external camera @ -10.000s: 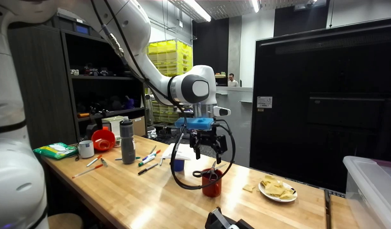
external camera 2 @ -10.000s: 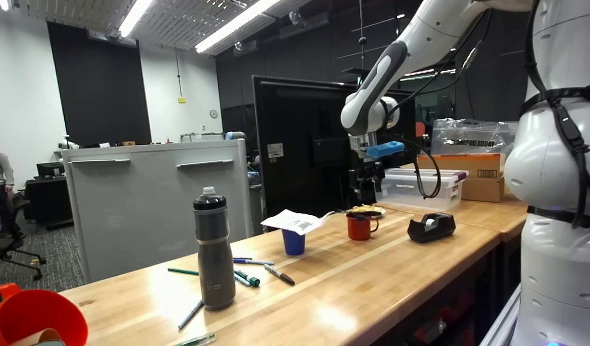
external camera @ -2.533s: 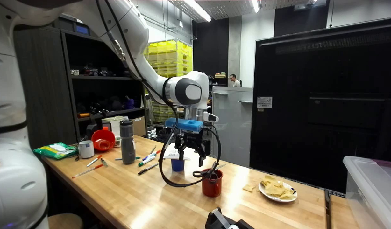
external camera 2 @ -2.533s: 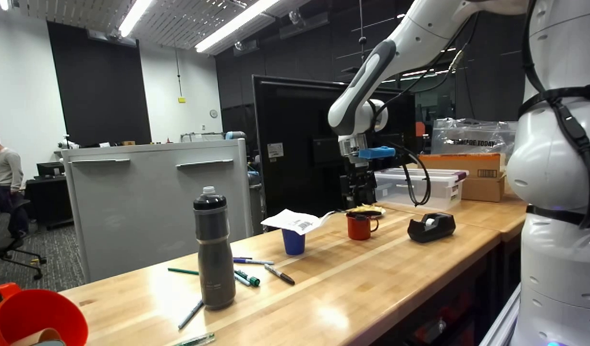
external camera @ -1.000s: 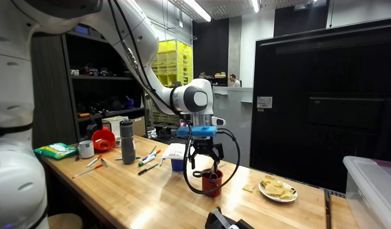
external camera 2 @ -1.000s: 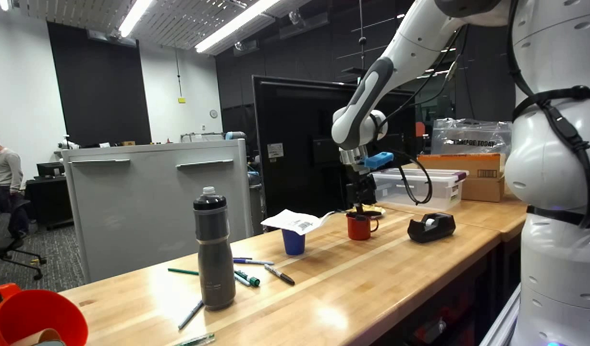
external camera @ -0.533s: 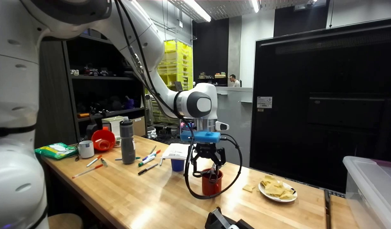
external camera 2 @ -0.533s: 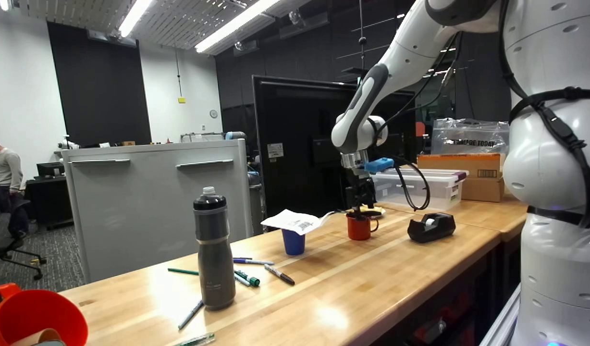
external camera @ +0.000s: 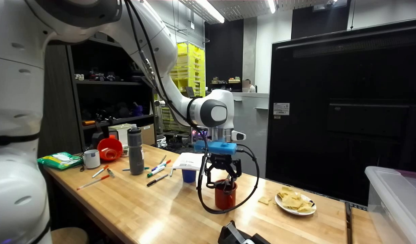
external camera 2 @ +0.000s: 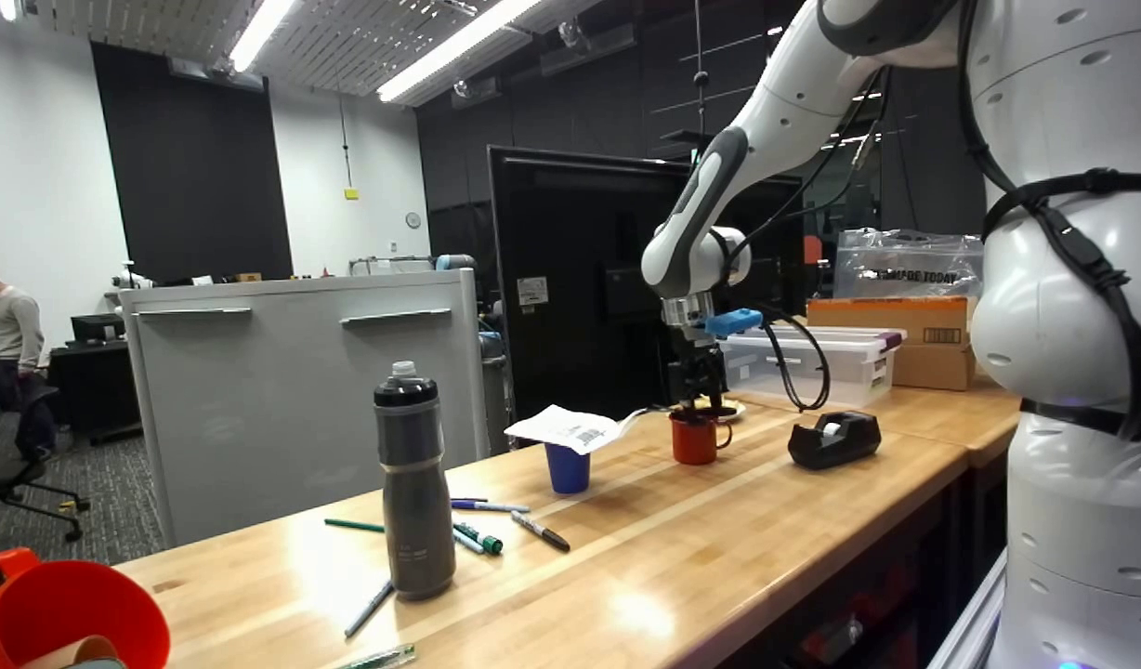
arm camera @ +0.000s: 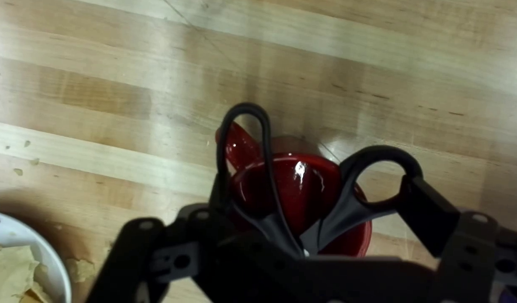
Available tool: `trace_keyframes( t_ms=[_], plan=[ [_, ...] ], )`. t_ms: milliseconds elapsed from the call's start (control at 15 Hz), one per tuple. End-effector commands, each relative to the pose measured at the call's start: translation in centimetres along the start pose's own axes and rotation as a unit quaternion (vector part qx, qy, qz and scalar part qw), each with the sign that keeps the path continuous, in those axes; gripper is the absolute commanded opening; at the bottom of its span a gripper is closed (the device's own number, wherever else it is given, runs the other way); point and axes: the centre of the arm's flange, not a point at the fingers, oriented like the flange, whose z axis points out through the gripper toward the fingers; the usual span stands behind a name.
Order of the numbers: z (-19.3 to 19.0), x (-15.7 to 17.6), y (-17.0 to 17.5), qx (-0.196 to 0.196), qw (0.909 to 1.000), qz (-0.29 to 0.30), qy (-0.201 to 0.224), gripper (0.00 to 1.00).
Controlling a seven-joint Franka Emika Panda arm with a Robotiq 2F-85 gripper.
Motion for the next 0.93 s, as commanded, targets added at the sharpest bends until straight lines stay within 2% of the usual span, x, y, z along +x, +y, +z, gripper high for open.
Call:
trace_keyframes(
  t_ms=[0, 133, 467, 600, 867],
  plan=[
    [0.07, -0.01, 0.62, 0.007, 0.9999, -0.003, 0.008, 0.96],
    [-0.03, -0.06, 0.78, 0.006, 0.9999, -0.002, 0.009, 0.96],
    [-0.31, -0.23, 1.17, 0.003, 0.9999, 0.003, 0.012, 0.84],
    [-0.4, -0.28, 1.38, 0.002, 0.9999, 0.006, 0.013, 0.83],
    [-0.29, -0.37, 1.61, 0.002, 0.9999, 0.009, 0.012, 0.9]
  ],
)
